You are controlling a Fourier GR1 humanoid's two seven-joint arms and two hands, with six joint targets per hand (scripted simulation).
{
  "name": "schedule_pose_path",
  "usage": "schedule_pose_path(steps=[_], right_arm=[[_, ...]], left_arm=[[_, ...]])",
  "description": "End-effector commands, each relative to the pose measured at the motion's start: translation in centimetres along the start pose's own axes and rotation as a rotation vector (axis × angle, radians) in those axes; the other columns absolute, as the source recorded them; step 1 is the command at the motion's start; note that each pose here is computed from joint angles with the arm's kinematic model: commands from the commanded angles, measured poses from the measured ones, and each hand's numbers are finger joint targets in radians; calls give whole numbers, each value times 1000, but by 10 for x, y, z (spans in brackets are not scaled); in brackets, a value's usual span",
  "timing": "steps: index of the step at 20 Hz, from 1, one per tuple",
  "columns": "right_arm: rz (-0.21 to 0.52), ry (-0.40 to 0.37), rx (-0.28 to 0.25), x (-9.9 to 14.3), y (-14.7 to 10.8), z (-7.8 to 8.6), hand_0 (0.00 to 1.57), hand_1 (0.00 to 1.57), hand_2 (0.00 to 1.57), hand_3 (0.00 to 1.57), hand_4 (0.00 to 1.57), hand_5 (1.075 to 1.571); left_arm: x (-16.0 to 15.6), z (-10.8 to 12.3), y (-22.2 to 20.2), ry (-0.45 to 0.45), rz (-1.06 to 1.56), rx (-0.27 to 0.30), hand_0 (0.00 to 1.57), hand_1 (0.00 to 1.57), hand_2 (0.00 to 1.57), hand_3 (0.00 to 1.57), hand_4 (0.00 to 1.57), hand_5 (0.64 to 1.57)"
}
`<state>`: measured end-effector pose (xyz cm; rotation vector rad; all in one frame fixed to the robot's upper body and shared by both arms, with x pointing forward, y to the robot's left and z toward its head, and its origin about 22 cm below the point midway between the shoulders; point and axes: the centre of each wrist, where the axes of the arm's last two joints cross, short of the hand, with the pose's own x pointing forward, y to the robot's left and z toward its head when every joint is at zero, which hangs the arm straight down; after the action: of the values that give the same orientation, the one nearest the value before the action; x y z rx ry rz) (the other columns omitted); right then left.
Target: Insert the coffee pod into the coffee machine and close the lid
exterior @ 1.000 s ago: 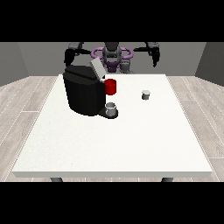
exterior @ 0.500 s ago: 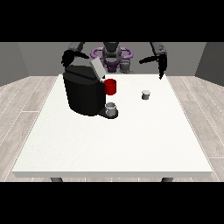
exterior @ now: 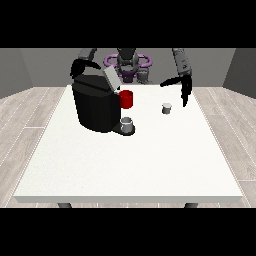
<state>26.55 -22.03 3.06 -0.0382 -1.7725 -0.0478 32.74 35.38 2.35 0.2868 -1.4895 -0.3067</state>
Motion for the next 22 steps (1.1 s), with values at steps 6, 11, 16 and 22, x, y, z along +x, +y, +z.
schedule_pose_path(steps=[6,11,16,22], right_arm=[[33,25,-15,-12,1,-8,0,0,0,0,397,1571],[55,128,-64,-23,-3,-15,0,0,0,0,389,1571],[73,159,-52,-31,-12,-16,0,0,0,0,424,1571],[81,98,-13,5,10,-25,0,0,0,0,427,1571]], left_arm=[[1,-22,0,36,-137,-23,0,0,0,0,0,1571],[-11,-20,-36,76,-226,-115,105,105,502,0,0,1571],[-12,-27,-28,147,-262,-99,807,807,847,501,0,1571],[-35,-20,-2,152,-385,-77,600,600,715,469,0,1571]])
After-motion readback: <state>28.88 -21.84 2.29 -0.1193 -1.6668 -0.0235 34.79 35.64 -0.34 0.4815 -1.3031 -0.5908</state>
